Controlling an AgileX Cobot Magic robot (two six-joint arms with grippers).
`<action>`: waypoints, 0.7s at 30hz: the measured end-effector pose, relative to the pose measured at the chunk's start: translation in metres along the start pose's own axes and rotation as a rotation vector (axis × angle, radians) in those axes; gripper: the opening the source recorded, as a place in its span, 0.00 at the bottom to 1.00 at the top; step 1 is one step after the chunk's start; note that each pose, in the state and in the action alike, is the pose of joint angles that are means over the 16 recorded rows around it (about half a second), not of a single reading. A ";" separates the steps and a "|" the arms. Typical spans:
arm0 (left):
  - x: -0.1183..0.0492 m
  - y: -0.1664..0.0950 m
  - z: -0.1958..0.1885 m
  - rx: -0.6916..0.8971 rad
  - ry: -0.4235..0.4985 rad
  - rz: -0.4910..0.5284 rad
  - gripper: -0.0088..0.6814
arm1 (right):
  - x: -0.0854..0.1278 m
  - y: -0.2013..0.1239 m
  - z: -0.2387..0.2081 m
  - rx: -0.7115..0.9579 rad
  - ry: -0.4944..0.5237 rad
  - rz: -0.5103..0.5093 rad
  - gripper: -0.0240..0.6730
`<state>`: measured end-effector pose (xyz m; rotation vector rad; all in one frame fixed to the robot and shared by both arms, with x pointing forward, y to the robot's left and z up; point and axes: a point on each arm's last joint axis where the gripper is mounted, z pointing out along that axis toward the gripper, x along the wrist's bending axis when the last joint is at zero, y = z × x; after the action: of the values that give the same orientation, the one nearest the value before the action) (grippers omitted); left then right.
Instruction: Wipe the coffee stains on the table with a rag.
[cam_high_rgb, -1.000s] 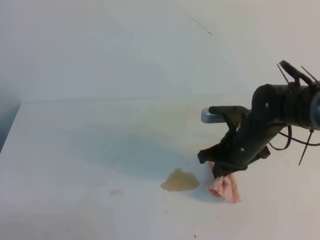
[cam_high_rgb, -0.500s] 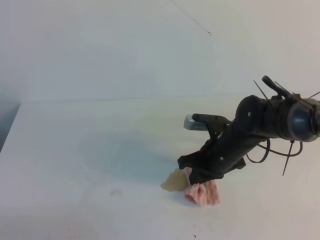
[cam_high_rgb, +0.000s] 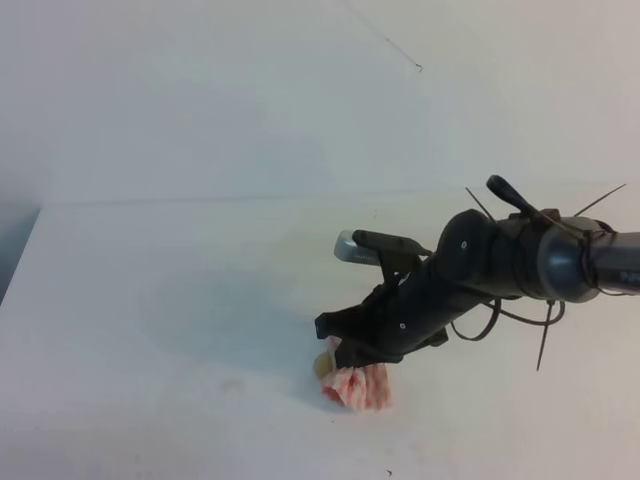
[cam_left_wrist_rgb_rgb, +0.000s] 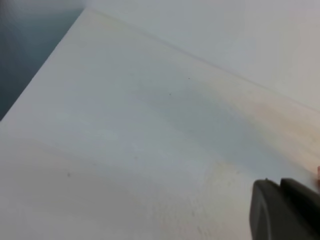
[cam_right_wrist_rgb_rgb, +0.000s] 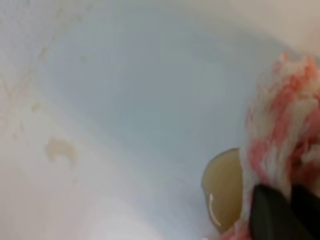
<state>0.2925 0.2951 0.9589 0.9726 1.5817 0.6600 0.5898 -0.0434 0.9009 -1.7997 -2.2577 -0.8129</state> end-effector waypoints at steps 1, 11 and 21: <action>0.000 0.000 0.000 0.000 0.000 0.000 0.02 | 0.000 0.000 0.001 -0.001 0.003 0.004 0.05; 0.000 0.000 0.000 0.000 0.000 0.000 0.01 | 0.005 0.008 0.005 -0.006 0.028 0.022 0.04; 0.000 0.000 0.000 0.000 0.000 0.000 0.02 | 0.028 0.032 -0.006 -0.054 0.086 -0.019 0.05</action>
<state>0.2925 0.2951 0.9589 0.9726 1.5817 0.6600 0.6103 -0.0178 0.9283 -1.7330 -2.2231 -0.9451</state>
